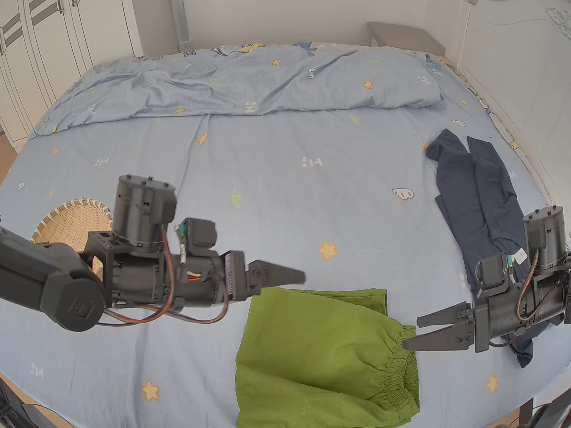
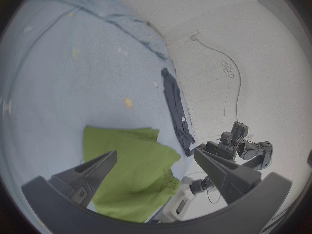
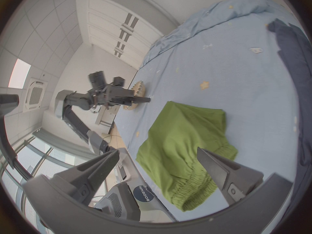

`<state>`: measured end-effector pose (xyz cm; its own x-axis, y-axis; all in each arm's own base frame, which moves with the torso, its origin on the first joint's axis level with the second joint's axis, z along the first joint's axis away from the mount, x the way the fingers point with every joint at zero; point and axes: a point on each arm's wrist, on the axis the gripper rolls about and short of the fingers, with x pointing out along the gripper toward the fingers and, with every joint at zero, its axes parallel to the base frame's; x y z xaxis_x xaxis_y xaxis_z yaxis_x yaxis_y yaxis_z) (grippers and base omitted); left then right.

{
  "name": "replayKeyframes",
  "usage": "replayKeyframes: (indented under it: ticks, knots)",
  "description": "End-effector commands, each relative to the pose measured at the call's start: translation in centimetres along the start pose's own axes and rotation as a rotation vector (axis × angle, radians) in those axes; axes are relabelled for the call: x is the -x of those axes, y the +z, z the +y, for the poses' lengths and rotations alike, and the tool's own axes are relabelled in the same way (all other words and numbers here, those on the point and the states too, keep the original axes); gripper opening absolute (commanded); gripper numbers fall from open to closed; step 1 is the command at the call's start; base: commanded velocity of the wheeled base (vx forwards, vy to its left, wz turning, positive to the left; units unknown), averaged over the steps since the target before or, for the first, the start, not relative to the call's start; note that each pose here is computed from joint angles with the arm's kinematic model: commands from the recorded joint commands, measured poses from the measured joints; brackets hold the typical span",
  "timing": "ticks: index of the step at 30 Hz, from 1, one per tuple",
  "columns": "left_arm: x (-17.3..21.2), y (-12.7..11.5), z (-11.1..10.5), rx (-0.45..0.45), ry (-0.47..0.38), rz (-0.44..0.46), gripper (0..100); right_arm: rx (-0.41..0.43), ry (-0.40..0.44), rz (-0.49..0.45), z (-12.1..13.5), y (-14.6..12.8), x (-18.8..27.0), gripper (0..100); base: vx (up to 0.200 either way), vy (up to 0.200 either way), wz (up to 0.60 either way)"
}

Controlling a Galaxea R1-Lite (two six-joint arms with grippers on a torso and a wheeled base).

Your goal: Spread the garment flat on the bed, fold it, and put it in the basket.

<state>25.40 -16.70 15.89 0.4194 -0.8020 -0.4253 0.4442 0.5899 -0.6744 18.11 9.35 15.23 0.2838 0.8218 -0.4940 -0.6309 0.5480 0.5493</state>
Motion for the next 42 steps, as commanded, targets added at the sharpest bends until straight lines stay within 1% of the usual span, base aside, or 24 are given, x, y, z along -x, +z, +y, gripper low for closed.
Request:
replayKeyframes:
  ticks: [1, 2, 4, 5, 8, 9, 10, 13, 14, 17, 21, 28, 32, 33, 34, 37, 42]
  knots:
    - [3.4, -1.5, 5.1, 0.099, 0.018, 0.050, 100, 0.052, 0.095, 0.115, 0.9, 0.0, -4.5, 100, 0.000, 0.000, 0.00]
    - [3.4, -1.8, 5.6, 0.086, 0.014, 0.067, 100, 0.057, 0.101, 0.116, 0.9, 0.1, -4.9, 100, 0.000, 0.000, 0.00]
    - [3.4, -1.8, 5.8, 0.083, 0.014, 0.075, 100, 0.056, 0.101, 0.119, 0.8, 0.0, -5.0, 100, 0.000, 0.000, 0.00]
    - [2.4, -2.9, 7.0, 0.069, 0.007, 0.139, 100, 0.040, 0.102, 0.156, 0.1, -0.4, -6.5, 100, 0.000, 0.000, 0.00]
    - [1.3, -3.9, 8.1, 0.080, 0.021, 0.193, 100, 0.028, 0.099, 0.175, -0.6, -0.8, -7.5, 100, 0.000, 0.000, 0.00]
    - [1.3, -3.9, 8.1, 0.080, 0.021, 0.193, 100, 0.028, 0.099, 0.175, -0.6, -0.8, -7.5, 100, 0.000, 0.000, 0.00]
    - [0.8, -4.4, 8.7, 0.086, 0.027, 0.219, 100, 0.019, 0.095, 0.183, -1.1, -1.1, -7.8, 100, 0.000, 0.000, 0.00]
    - [0.4, -4.8, 8.9, 0.086, 0.027, 0.242, 100, 0.012, 0.090, 0.189, -1.3, -1.4, -8.0, 100, 0.000, 0.000, 0.00]
    - [-0.4, -5.4, 8.9, 0.085, 0.019, 0.276, 100, 0.006, 0.082, 0.192, -1.5, -1.4, -8.2, 100, 0.000, 0.000, 0.00]
    - [-1.7, -6.1, 8.8, 0.085, 0.010, 0.321, 100, -0.015, 0.052, 0.193, -2.0, -1.6, -8.1, 100, 0.000, 0.000, 0.00]
    - [-2.7, -6.8, 9.3, 0.096, 0.015, 0.362, 100, -0.065, 0.011, 0.194, -3.6, -2.1, -7.8, 100, 0.000, 0.000, 0.00]
    - [-3.8, -7.2, 9.7, 0.088, 0.005, 0.360, 100, -0.105, -0.027, 0.177, -4.8, -2.4, -6.9, 100, 0.000, 0.000, 0.00]
    - [-4.2, -7.4, 9.6, 0.075, -0.009, 0.357, 100, -0.136, -0.047, 0.167, -5.8, -2.4, -6.5, 100, 0.000, 0.000, 0.00]
    - [-4.6, -7.5, 9.6, 0.079, -0.011, 0.364, 100, -0.159, -0.057, 0.175, -6.6, -2.4, -6.9, 100, 0.000, 0.000, 0.00]
    - [-4.7, -7.6, 9.6, 0.079, -0.011, 0.367, 100, -0.164, -0.059, 0.179, -6.8, -2.5, -7.0, 100, 0.000, 0.000, 0.00]
    - [-5.0, -7.6, 9.6, 0.074, -0.017, 0.366, 100, -0.153, -0.056, 0.164, -7.0, -2.6, -7.2, 100, 0.000, 0.000, 0.00]
    - [-5.8, -7.7, 9.0, 0.104, -0.029, 0.369, 100, -0.136, -0.051, 0.140, -7.1, -2.6, -7.3, 100, 0.000, 0.000, 0.00]
